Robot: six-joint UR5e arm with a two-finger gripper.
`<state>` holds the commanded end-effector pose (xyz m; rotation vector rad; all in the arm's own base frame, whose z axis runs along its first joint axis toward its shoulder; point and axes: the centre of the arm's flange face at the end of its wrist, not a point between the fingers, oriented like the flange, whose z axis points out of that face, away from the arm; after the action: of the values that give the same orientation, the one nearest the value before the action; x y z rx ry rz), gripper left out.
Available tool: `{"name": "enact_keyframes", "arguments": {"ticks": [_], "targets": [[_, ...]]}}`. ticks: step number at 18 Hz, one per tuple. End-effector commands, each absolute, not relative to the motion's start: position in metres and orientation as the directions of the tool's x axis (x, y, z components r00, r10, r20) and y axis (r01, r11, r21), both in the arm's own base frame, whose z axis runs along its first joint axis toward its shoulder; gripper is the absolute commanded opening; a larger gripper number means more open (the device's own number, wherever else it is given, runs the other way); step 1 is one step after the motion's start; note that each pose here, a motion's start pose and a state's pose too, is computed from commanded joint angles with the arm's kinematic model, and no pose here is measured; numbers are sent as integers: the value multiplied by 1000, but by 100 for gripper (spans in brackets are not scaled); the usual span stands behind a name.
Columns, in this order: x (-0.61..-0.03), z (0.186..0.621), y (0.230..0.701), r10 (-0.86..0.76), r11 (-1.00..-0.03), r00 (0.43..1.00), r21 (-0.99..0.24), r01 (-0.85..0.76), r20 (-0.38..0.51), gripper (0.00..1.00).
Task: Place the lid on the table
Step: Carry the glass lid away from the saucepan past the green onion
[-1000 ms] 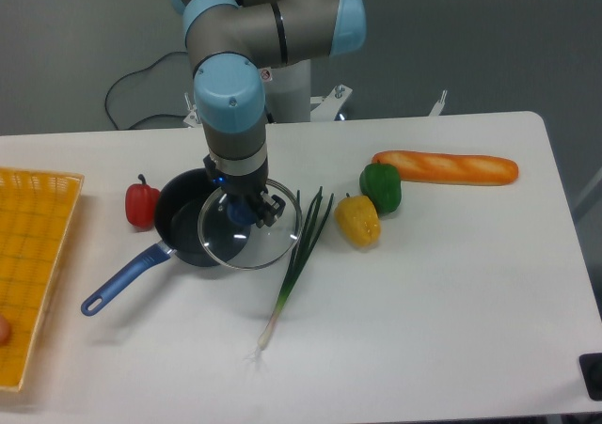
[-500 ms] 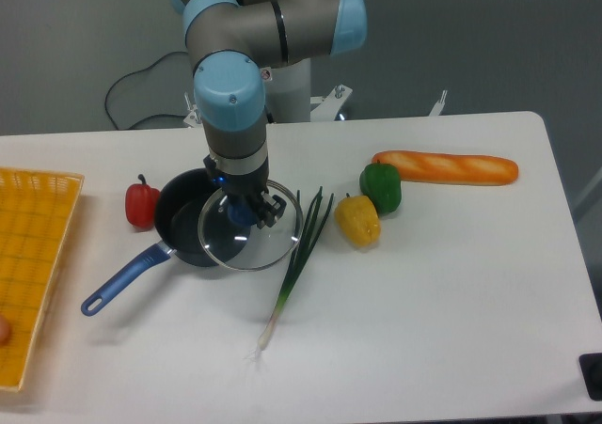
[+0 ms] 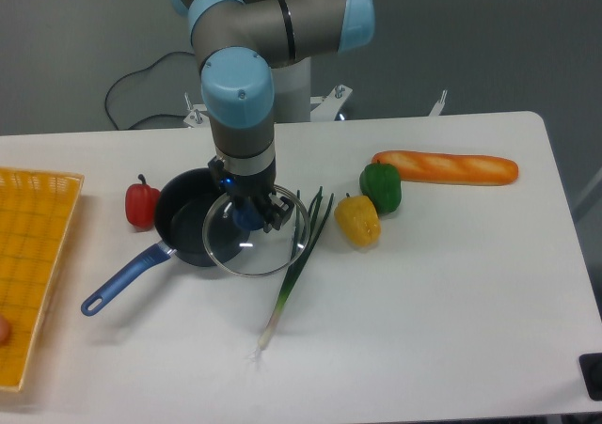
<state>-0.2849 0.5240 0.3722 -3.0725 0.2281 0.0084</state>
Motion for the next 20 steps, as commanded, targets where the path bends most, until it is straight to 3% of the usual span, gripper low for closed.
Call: {"name": "enact_keyframes", "arguments": {"ticks": [8,20], "targets": [[-317,360,526,30,-999,1000,-43,30,0,41],[-384,337,500,277,-960,960,-33,279,48,41]]}}
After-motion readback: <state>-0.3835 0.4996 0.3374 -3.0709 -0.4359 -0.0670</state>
